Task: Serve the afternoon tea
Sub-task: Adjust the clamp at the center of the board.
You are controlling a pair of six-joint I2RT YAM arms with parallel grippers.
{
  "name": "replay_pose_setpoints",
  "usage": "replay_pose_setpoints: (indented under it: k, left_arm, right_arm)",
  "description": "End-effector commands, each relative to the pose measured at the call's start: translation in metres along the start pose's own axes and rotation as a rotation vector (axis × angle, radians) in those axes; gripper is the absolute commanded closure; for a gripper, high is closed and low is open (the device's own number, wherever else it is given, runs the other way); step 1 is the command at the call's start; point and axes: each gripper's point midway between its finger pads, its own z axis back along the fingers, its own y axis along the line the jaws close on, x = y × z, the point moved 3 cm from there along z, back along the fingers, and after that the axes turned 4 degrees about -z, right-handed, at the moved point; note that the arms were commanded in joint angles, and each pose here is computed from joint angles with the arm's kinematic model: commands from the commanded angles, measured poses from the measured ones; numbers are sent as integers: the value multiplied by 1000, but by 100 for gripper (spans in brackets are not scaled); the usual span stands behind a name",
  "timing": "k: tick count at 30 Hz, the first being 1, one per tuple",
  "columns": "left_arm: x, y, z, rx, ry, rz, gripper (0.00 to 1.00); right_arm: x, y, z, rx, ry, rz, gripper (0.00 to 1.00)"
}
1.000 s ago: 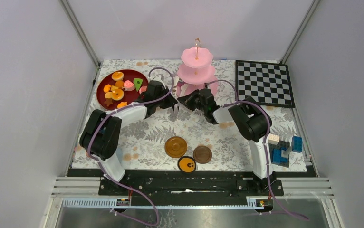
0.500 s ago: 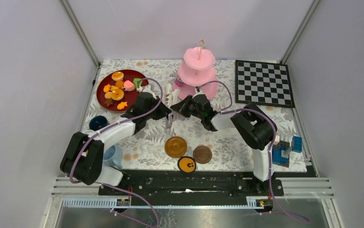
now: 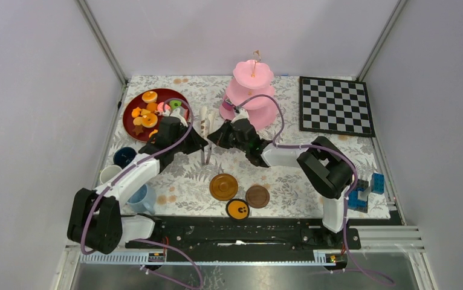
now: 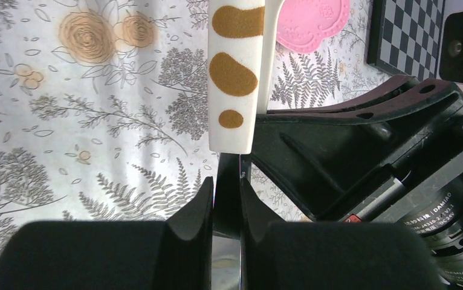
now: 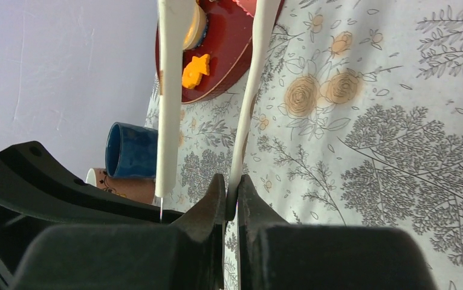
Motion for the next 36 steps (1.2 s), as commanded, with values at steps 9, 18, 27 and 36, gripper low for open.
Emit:
replay_pose_setpoints:
  k: [9, 18, 27, 36]
  left_arm:
    - [55, 43, 44, 158, -209, 11, 100]
    - [58, 44, 53, 157, -257, 14, 100]
    - [72, 39, 90, 150, -472, 34, 100]
    - [55, 30, 67, 45, -338, 35, 100]
  right_arm:
    - [-10, -89, 7, -358, 43, 209, 100]
    - [-12, -85, 7, -325, 31, 178, 100]
    - [-19, -90, 2, -348, 53, 123, 100]
    - [-21, -66, 1, -191, 60, 110, 100]
